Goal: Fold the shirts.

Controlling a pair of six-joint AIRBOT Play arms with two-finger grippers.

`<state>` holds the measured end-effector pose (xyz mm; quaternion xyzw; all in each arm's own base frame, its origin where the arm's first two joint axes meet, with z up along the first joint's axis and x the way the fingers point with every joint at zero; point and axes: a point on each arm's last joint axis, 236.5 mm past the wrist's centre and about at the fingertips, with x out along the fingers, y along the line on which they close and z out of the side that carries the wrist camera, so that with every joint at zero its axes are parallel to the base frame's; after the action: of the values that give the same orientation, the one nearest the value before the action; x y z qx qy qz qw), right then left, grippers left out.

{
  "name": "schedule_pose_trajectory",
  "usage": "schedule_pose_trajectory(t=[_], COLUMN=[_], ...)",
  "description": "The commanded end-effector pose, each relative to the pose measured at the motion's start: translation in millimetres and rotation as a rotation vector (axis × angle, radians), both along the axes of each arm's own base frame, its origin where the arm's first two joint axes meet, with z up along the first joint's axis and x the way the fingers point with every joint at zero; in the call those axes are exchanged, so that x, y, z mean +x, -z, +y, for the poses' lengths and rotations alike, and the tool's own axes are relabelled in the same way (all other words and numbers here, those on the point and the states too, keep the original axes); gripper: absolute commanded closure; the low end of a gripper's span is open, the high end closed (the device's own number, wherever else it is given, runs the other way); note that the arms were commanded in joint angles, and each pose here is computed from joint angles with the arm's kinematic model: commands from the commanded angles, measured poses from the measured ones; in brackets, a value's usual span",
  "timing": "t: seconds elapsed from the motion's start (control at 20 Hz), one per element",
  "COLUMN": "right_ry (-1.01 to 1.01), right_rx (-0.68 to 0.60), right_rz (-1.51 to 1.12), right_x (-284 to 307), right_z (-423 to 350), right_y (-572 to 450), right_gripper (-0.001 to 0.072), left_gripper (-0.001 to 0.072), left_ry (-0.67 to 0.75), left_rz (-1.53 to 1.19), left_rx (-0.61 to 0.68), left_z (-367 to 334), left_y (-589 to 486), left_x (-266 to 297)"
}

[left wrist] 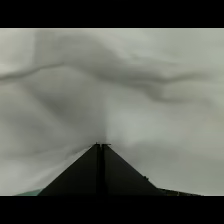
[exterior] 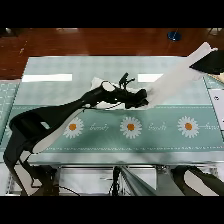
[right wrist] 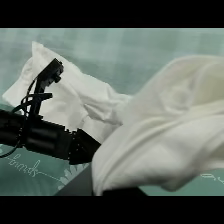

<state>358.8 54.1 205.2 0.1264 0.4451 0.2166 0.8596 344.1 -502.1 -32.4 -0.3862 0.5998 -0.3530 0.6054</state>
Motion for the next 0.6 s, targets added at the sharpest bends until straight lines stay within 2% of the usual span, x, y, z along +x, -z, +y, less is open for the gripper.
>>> schedule_pose_trajectory(t=[0.0,0.15,0.25,0.4,0.55], right_ry=[-0.019,-0.011,0.004,0.009,-0.028], right_rx=[-0.024,-0.045,-0.043,-0.037,-0.026], right_rz=[0.006,0.013,0.013,0.013,0.046], right_x=[-2.9,-3.2,-1.2,2.9,16.4], right_z=[5.3,1.1,-0.4,2.9,29.3], right_y=[2.5,5.7,5.8,7.0,24.2], right_gripper=[0.0693,0.0693,0.0694,0.0693,0.0693], left_gripper=[0.0677,0.0678,0.0680,0.0680,0.0680], left_ry=[-0.014,0.006,0.011,-0.047,-0.124], left_rz=[0.017,-0.003,-0.085,-0.266,-0.460], left_rx=[-0.047,-0.063,-0.073,-0.056,-0.034], left_z=[-27.7,-16.6,12.6,97.8,213.7], left_y=[0.8,-3.9,-23.6,-86.3,-175.4], left_x=[-3.8,8.8,36.7,98.5,132.7])
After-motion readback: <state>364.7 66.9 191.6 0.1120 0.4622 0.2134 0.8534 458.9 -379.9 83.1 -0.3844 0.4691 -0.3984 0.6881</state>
